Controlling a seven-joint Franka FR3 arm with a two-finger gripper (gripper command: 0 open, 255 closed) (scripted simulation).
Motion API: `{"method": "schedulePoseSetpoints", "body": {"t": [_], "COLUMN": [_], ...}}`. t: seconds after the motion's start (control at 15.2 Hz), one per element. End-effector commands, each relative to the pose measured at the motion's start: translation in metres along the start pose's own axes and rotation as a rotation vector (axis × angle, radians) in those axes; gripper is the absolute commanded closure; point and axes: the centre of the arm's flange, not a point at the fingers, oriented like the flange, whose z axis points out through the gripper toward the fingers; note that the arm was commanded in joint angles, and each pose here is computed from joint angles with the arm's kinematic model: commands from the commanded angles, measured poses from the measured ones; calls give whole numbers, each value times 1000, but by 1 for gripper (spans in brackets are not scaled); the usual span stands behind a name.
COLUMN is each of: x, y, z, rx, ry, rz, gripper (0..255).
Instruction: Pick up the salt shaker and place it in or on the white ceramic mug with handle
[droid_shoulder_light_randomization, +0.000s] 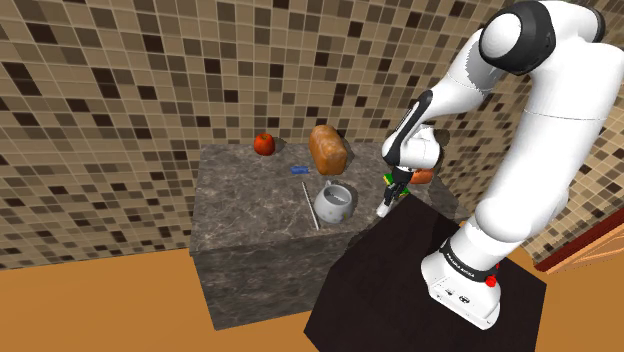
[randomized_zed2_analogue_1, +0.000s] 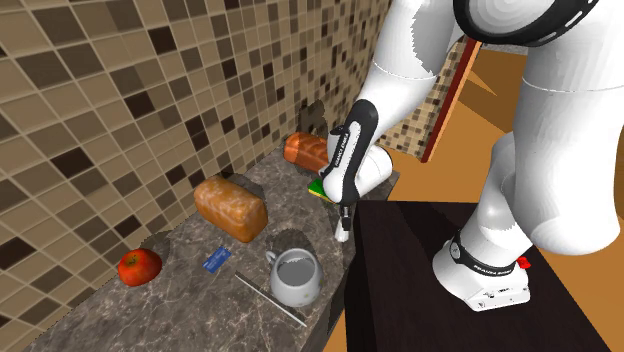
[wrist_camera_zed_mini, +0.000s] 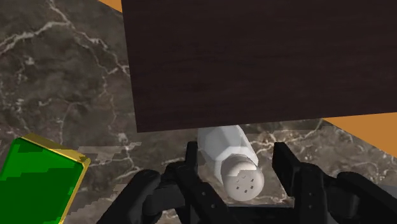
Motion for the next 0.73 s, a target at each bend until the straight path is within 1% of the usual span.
{"method": "schedulePoseSetpoints", "body": {"t": [0.0,0.53,0.66], "x": [0,0,-1], "y": [0,0,-1], "z": [0,0,-10], "rx": [0,0,0], "ry": [0,0,0], "rz": [0,0,0], "gripper": [255,255,255]}}
